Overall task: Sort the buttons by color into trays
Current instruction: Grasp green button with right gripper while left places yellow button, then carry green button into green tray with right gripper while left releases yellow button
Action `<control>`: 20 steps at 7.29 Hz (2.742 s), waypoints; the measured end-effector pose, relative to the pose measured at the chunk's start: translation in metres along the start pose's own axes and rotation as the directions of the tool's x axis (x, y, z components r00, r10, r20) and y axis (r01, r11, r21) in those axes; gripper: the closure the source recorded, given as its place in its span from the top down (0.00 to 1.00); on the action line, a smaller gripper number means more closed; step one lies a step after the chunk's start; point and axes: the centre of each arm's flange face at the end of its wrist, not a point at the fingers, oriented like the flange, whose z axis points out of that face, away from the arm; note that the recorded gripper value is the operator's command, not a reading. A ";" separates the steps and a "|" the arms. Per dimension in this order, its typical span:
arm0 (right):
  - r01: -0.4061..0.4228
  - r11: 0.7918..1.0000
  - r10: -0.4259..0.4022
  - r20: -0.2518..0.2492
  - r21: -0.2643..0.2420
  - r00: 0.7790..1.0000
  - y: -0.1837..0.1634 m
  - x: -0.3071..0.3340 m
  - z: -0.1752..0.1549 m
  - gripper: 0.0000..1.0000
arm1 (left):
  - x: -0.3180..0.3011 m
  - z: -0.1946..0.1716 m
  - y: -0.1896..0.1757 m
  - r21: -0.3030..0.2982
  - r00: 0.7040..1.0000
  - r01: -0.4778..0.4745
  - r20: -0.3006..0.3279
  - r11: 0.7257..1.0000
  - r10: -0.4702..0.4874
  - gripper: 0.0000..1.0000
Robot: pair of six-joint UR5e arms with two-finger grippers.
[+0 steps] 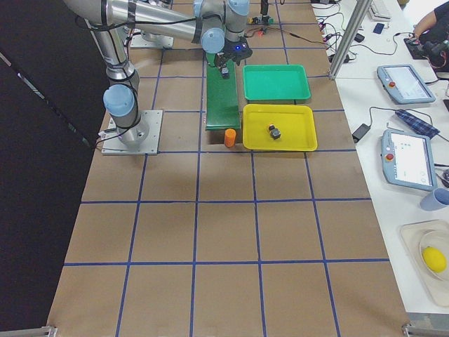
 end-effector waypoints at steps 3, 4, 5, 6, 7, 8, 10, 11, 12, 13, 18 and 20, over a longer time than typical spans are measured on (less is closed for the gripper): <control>-0.052 0.999 0.052 -0.018 -0.003 0.998 0.026 0.004 0.033 1.00 | -0.013 0.009 0.001 -0.004 1.000 0.002 -0.004 1.000 -0.002 0.00; -0.055 0.998 0.054 -0.022 -0.005 0.998 0.028 0.002 0.046 1.00 | -0.009 0.005 0.001 -0.001 1.000 -0.003 -0.003 1.000 0.003 0.00; -0.054 0.999 0.054 -0.024 -0.006 0.998 0.028 0.001 0.057 1.00 | -0.001 -0.001 0.005 -0.003 1.000 -0.008 -0.005 1.000 0.008 0.00; -0.055 0.998 0.055 -0.036 -0.009 0.998 0.027 0.002 0.069 1.00 | 0.008 -0.005 0.014 -0.011 1.000 -0.007 -0.012 1.000 0.007 0.00; -0.057 0.998 0.056 -0.052 -0.013 0.997 0.026 0.003 0.079 1.00 | 0.019 -0.012 0.032 -0.020 1.000 0.004 -0.017 1.000 -0.004 0.00; -0.059 0.998 0.058 -0.063 -0.016 0.996 0.025 0.002 0.088 1.00 | 0.033 -0.025 0.057 -0.022 0.999 0.035 -0.018 0.999 -0.036 0.00; -0.058 0.998 0.058 -0.036 -0.009 0.998 0.022 -0.005 0.097 0.94 | 0.091 -0.060 0.103 -0.011 0.996 0.093 -0.006 0.996 -0.093 0.00; -0.054 0.999 0.054 -0.034 -0.008 0.998 0.021 -0.006 0.101 0.70 | 0.133 -0.077 0.122 -0.017 0.995 0.100 -0.003 0.995 -0.100 0.00; -0.052 0.999 0.052 -0.045 -0.011 0.998 0.021 -0.003 0.109 0.33 | 0.173 -0.086 0.140 -0.028 0.995 0.104 0.000 0.994 -0.104 0.00; -0.052 0.999 0.051 -0.059 -0.014 0.997 0.021 0.001 0.116 0.00 | 0.201 -0.082 0.160 -0.045 0.994 0.105 0.002 0.993 -0.105 0.00; 0.038 0.999 -0.041 0.068 0.033 0.997 0.003 -0.030 0.057 0.00 | 0.216 -0.060 0.199 -0.081 0.915 0.403 0.075 0.912 -0.398 0.00; 0.034 0.998 -0.040 0.127 0.051 0.991 -0.020 -0.086 0.047 0.00 | 0.217 -0.046 0.200 -0.099 0.873 0.486 0.093 0.868 -0.478 0.00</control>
